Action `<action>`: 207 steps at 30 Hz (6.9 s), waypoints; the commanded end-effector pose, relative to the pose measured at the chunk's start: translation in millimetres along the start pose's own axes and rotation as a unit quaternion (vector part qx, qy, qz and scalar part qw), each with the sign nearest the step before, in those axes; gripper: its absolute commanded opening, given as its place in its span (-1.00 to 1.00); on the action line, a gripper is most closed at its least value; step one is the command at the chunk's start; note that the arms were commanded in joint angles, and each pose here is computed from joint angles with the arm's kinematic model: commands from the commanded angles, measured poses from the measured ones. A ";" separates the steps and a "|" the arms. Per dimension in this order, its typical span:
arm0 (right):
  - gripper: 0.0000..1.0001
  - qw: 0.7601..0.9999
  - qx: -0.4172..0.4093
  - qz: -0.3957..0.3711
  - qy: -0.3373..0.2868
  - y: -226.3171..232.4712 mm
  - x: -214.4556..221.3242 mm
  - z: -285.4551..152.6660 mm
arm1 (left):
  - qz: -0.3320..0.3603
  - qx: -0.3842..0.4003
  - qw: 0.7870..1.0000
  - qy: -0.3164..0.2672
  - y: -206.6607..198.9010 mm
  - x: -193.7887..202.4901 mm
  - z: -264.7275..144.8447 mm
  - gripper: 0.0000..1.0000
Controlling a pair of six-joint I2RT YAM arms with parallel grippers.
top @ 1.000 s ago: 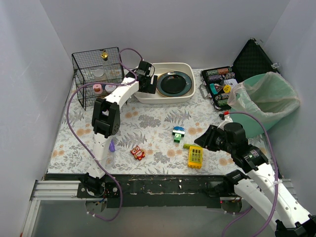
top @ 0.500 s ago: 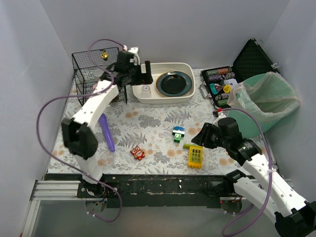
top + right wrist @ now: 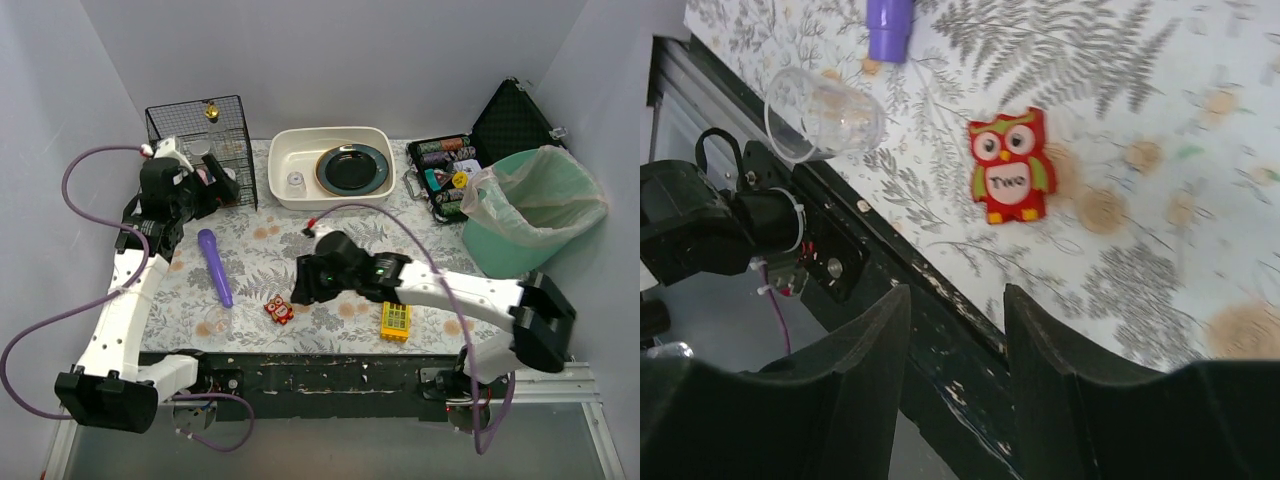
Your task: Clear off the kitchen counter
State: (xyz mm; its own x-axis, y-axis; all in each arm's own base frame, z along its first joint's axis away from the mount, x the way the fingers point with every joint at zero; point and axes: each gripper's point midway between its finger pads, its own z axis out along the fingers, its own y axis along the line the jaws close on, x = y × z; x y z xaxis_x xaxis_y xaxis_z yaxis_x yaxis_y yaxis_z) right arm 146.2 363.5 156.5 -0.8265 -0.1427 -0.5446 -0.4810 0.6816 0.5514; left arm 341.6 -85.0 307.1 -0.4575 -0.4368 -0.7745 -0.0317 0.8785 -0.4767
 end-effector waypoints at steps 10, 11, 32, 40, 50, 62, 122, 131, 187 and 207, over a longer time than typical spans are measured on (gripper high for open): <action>0.17 0.996 -0.069 -0.030 0.054 104.8 0.2 108.0 | -0.024 -0.042 0.999 0.007 36.3 18.5 -21.1 0.96; 0.17 0.995 -0.071 -0.028 0.057 106.5 0.0 112.3 | -0.023 -0.040 0.999 0.004 35.3 16.8 -21.4 0.96; 0.24 0.992 -0.081 -0.010 0.098 123.7 14.2 166.7 | -0.012 -0.032 0.999 0.004 33.4 10.8 -19.6 0.96; 0.42 0.991 -0.068 -0.009 0.112 115.0 25.8 171.9 | -0.014 -0.030 0.999 0.008 33.9 12.8 -17.9 0.96; 0.75 0.991 -0.068 -0.011 0.116 116.0 27.0 173.3 | -0.012 -0.026 1.000 0.010 32.7 11.5 -16.2 0.96; -0.14 0.990 -0.076 -0.012 0.117 116.0 29.9 174.7 | -0.014 -0.026 1.000 0.010 33.6 12.5 -17.2 0.96; -0.97 0.906 -0.328 0.110 -0.244 28.3 -147.0 -136.3 | -0.260 0.463 0.829 0.174 -134.9 81.9 -78.2 0.95; -0.97 0.901 -0.335 0.115 -0.250 24.9 -147.5 -141.6 | -0.265 0.491 0.807 0.193 -143.9 92.3 -87.5 0.84; 0.25 0.930 0.096 0.098 -0.342 -104.2 -122.6 -224.8 | -0.071 0.254 0.961 0.081 -138.9 -7.6 158.1 -1.00; 0.25 0.944 0.158 0.102 -0.270 -142.2 -56.5 -207.2 | 0.180 -0.022 0.982 0.053 -71.2 34.4 319.1 -1.00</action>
State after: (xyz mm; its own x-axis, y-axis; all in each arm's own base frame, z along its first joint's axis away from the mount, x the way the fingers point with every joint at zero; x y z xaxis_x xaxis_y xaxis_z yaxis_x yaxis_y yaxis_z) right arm 202.1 130.2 242.4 -0.5950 0.3561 -0.7205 -0.1381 0.8378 0.5282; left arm 600.0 -246.0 157.2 -0.6228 -0.1573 -0.7664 0.1520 0.9366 -0.3158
